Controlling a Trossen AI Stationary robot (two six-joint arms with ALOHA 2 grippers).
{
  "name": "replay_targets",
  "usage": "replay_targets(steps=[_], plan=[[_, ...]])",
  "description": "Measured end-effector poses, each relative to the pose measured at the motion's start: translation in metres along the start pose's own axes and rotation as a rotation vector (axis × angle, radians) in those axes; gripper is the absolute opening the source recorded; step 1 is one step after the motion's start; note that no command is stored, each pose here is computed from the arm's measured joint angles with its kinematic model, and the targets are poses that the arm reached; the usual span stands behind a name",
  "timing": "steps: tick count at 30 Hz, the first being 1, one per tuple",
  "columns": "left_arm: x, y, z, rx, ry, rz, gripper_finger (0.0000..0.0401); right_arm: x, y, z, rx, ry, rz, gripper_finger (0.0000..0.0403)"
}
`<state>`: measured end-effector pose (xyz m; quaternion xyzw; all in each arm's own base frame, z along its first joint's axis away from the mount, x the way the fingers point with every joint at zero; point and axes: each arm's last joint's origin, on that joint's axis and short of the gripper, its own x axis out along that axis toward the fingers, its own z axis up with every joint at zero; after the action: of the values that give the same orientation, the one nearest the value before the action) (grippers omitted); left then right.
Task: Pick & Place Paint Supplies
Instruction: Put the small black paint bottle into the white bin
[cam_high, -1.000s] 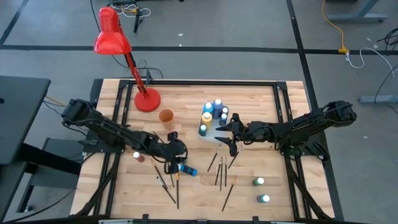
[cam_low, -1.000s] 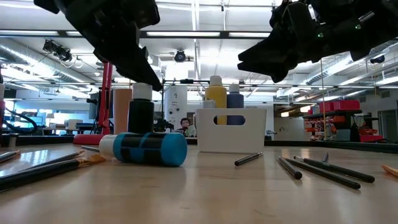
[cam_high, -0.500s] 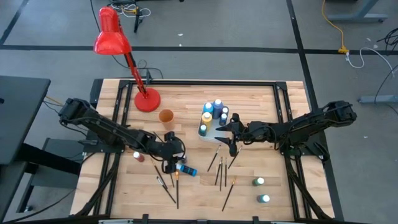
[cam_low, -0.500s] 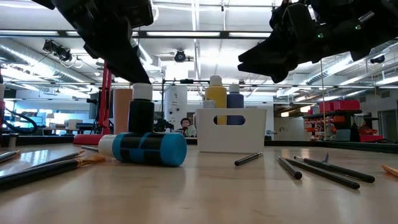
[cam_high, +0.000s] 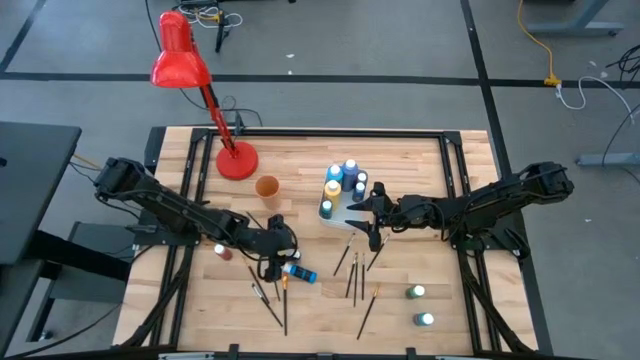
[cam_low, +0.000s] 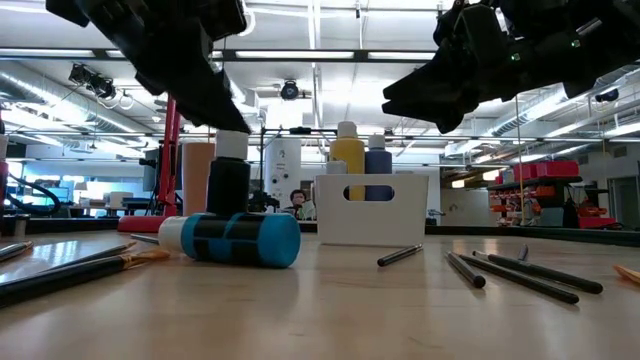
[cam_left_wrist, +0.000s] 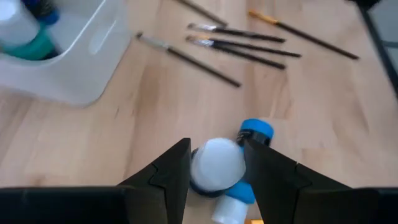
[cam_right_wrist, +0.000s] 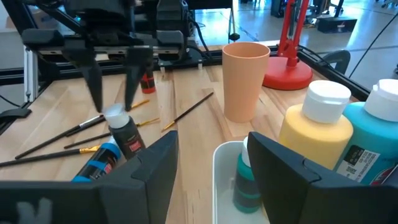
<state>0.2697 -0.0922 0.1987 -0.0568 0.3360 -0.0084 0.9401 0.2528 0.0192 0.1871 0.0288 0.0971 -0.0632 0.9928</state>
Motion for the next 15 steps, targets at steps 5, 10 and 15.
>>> replay_targets(steps=[5, 10, 15], plan=[[-0.0007, -0.0028, 0.0007, 0.038, -0.011, -0.017, 0.0165, 0.0000, 0.0000, 0.0000, 0.001, 0.000, 0.000, 0.0196], [-0.0008, 0.0004, -0.0018, 0.024, 0.001, 0.060, 0.0188, 0.0000, 0.0000, 0.0000, 0.002, 0.000, 0.000, 0.0196], [-0.0008, 0.0007, -0.0004, 0.057, -0.016, 0.079, 0.0214, 0.0000, -0.0001, 0.0000, -0.001, 0.000, 0.000, 0.0196]])
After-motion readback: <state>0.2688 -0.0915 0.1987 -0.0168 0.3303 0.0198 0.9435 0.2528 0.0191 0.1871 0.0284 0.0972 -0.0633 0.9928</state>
